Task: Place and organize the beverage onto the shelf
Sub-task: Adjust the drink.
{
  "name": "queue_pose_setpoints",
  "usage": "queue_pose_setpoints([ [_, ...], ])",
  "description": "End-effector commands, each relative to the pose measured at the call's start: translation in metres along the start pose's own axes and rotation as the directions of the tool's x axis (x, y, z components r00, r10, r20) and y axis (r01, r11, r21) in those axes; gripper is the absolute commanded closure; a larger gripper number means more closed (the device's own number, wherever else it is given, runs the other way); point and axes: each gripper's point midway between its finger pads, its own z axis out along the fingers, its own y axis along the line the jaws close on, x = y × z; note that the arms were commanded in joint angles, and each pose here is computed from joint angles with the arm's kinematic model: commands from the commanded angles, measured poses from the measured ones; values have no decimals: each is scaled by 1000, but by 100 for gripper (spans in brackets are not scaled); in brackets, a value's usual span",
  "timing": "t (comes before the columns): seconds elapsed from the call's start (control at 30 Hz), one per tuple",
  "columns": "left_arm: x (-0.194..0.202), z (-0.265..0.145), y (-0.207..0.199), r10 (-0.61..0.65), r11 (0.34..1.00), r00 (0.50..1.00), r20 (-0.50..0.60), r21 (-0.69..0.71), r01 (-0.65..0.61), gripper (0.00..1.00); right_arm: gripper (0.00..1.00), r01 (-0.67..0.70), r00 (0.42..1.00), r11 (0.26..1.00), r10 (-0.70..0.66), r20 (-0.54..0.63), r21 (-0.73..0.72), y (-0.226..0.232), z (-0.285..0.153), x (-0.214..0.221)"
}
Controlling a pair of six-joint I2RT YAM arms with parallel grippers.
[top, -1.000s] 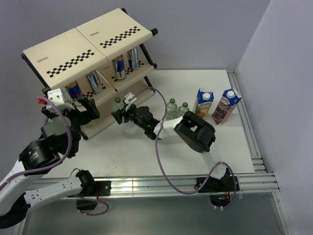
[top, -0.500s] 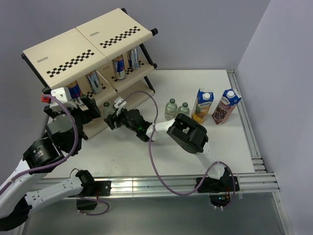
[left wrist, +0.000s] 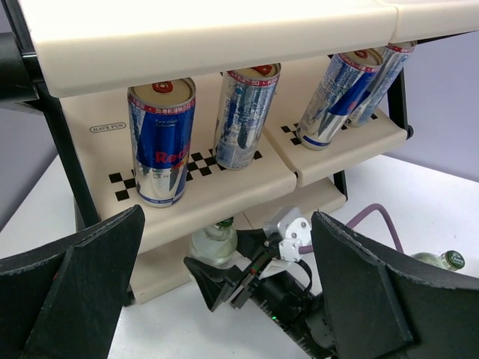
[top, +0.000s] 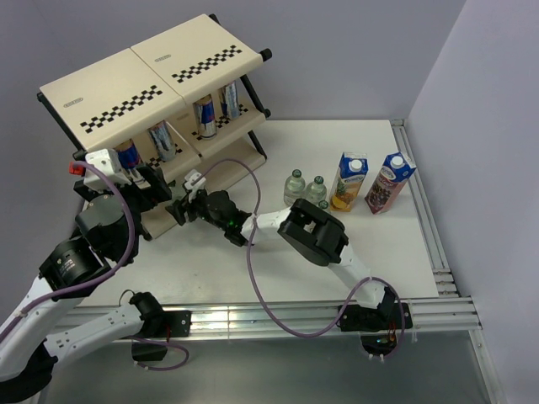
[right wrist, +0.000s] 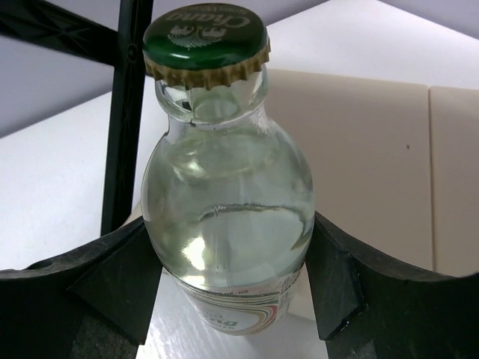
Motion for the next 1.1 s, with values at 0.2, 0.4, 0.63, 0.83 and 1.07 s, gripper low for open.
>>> queue_pose_setpoints([
  [0.2,-7,2,-3,-45,998,999,22,33,44,0,100,-24,956,999,34,293,-35,19,23,-100],
  [0.4,-11,2,-1,-62,997,998,31,39,60,1,100,-31,953,998,44,300,-47,29,34,-100],
  [0.63,-12,3,-1,-75,996,997,34,52,73,0,100,-25,954,998,42,296,-62,35,45,-100],
  [0.83,-13,4,-2,-81,995,996,35,60,79,0,100,-5,962,995,30,271,-96,43,52,-99],
  [1.07,-16,3,-2,-94,993,995,42,72,91,1,100,49,963,983,1,270,-178,58,50,-98],
])
